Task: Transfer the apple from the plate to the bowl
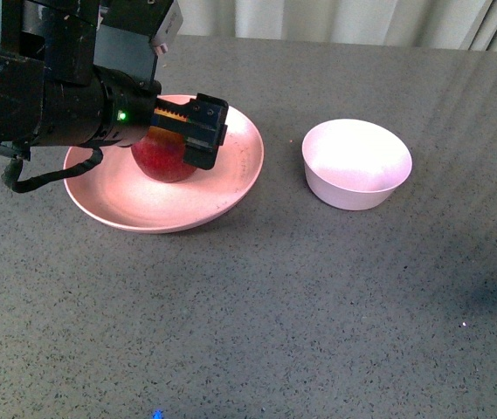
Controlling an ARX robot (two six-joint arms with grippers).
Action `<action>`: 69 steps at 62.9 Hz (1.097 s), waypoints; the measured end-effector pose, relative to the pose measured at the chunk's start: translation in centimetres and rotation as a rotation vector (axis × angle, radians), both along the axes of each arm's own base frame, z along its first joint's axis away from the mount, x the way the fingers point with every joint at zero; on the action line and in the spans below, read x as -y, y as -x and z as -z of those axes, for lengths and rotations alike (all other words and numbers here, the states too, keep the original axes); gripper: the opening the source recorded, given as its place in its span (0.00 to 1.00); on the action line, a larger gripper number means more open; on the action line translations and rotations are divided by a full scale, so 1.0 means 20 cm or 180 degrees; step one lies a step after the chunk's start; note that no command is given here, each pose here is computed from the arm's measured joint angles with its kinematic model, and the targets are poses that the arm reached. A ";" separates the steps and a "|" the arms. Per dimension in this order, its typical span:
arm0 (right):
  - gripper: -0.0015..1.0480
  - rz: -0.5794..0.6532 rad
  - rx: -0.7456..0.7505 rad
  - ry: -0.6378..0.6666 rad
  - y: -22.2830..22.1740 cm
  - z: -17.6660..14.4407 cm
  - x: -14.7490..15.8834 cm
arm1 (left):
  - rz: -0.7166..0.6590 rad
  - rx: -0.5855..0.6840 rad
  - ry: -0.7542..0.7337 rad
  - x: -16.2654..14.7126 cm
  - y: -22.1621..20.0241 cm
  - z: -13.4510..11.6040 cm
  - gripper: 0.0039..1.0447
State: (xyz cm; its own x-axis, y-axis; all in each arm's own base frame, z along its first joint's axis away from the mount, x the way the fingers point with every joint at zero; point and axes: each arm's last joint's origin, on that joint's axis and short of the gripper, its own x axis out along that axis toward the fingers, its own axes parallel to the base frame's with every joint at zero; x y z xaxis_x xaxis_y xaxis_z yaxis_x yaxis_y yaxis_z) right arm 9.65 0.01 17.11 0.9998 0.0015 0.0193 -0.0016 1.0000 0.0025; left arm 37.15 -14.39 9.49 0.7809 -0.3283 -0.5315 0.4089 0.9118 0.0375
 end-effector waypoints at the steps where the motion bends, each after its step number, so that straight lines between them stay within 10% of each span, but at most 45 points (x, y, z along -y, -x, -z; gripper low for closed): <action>1: 0.91 0.0000 0.0001 0.0000 0.00 0.00 0.00 | -0.0002 -0.0004 -0.0002 0.00 0.00 0.00 0.92; 46: 0.91 0.0000 0.0001 0.0000 0.00 0.00 0.00 | -0.0115 -0.0095 -0.0082 -0.02 -0.03 0.08 0.92; 69: 0.91 0.0000 0.0001 0.0000 0.00 0.00 0.00 | -0.0088 -0.0061 -0.0089 0.00 -0.02 0.06 0.76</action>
State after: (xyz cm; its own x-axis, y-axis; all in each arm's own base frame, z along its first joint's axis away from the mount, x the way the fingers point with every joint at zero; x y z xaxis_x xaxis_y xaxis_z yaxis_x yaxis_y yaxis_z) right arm 9.65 0.01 17.12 0.9998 0.0015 0.0196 -0.0016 1.0000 0.0025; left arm 37.61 -14.36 8.36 0.7790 -0.2916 -0.5550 0.3844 0.9215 0.0554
